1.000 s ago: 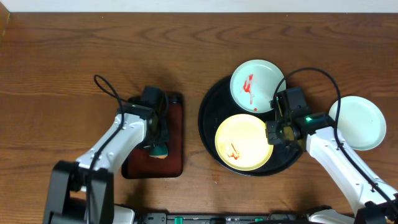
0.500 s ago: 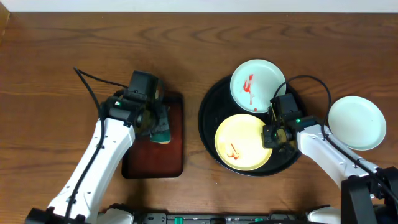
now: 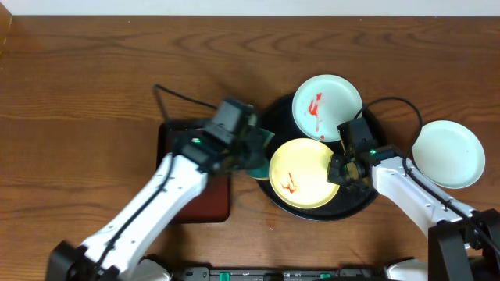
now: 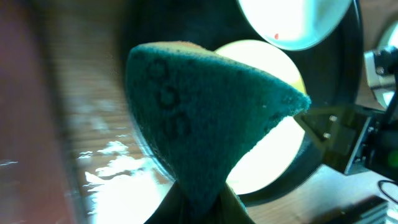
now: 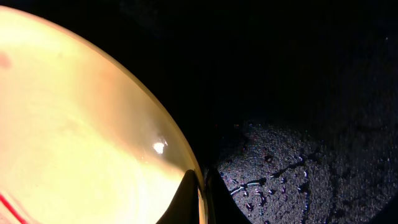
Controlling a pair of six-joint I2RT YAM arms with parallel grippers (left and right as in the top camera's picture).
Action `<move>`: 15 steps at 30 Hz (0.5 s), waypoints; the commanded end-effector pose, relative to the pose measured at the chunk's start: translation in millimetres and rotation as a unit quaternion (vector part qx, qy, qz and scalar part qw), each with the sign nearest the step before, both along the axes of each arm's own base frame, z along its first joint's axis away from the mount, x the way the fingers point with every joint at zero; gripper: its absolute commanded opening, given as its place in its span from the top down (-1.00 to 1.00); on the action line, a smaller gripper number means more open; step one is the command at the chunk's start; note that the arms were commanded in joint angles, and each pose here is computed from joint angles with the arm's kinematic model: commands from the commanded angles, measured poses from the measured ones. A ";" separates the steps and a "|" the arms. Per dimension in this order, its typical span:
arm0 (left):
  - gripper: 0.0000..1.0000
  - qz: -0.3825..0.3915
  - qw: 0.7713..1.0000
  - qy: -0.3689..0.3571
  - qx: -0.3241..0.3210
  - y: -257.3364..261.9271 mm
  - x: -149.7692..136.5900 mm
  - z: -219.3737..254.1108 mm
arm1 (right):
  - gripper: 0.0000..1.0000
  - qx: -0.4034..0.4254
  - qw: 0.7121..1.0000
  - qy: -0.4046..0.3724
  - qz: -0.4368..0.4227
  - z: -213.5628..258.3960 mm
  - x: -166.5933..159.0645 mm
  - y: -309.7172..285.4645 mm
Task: Clean dirty plates on tray and stack at the side
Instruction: 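Scrub the yellow plate with the sponge in the left gripper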
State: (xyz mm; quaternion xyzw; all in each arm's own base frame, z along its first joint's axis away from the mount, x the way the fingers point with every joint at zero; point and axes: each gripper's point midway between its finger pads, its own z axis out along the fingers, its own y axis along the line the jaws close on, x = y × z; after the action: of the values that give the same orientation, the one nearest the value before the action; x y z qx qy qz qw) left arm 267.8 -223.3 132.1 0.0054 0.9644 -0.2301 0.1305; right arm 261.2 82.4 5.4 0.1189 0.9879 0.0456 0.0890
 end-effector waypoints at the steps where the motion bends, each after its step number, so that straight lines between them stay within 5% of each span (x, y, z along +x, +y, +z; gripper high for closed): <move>1: 0.84 0.012 0.999 0.045 -0.016 -30.0 -8.8 -18.6 | 0.98 -0.041 0.999 0.001 -0.035 -4.7 -1.4 -17.3; 7: 0.85 -0.022 0.995 0.088 -0.041 -87.6 -23.5 -60.3 | 0.98 -0.040 0.999 0.004 -0.032 -4.9 -2.3 -17.0; 15: 0.85 -0.026 0.992 0.125 -0.002 -92.5 -27.1 -117.5 | 0.98 -0.042 0.999 0.008 -0.029 -5.2 -4.3 -17.4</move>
State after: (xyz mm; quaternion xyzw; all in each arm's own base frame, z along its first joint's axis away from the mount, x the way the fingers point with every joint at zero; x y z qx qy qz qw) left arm 239.9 -315.9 24.1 0.0059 0.9709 -0.2391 0.0132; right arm 259.9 81.8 5.2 0.1255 0.9874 0.0442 0.0862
